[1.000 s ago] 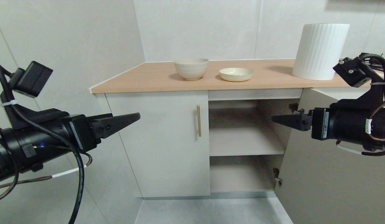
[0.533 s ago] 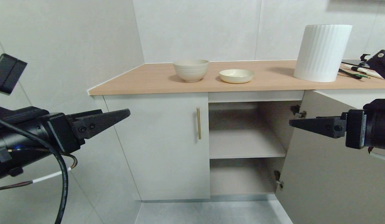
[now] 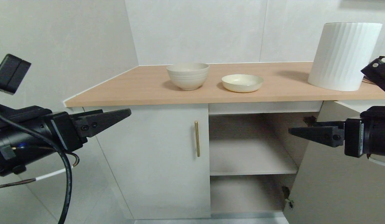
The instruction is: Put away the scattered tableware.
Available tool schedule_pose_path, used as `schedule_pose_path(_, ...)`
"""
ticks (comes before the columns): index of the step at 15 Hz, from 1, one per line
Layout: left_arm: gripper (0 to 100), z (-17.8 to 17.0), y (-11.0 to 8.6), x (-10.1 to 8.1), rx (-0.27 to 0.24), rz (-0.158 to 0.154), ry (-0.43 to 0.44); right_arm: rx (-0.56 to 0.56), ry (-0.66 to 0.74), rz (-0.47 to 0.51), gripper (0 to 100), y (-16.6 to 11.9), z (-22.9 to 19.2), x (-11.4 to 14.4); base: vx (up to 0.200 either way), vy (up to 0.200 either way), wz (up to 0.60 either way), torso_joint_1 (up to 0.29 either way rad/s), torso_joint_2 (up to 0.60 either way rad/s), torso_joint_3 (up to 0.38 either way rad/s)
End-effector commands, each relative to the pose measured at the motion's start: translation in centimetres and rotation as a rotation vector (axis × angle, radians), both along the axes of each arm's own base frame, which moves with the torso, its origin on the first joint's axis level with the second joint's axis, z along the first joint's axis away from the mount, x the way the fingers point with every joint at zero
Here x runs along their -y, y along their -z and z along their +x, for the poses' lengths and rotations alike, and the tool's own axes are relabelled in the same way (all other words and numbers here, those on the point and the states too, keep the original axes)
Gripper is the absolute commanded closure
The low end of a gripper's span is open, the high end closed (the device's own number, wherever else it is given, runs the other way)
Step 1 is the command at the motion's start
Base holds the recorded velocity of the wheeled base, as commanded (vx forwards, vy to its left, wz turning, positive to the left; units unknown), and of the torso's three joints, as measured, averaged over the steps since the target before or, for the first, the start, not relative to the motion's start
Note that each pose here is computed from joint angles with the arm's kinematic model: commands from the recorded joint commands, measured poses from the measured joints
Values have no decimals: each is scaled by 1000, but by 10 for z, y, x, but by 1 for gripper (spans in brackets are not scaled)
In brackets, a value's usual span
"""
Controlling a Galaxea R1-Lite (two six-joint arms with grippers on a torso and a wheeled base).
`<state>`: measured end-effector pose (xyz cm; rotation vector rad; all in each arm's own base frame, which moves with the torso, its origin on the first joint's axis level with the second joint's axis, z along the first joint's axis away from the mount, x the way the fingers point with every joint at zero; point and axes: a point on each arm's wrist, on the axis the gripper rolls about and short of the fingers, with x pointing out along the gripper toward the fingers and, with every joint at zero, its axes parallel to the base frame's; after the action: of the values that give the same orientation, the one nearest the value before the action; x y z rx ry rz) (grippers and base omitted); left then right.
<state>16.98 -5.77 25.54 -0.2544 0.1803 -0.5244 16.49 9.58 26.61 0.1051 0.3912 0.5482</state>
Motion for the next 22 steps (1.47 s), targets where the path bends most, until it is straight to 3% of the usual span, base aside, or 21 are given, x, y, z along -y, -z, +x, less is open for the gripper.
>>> schedule_pose_path(1,0,2,1,1,-6,0,0,-4,-8,-5,0,2,0,0,200,0,0,2,7,-2)
schedule_pose_path(10,0,4,5,1,-22,3,6,-4,-39,1,0,3,-2,0,22,0,0,2,-5,-4)
schedule_pose_path(22,0,17,18,6,-85,21,12,19,-76,-2,0,13,3,-3,0,0,0,127,-412,-285)
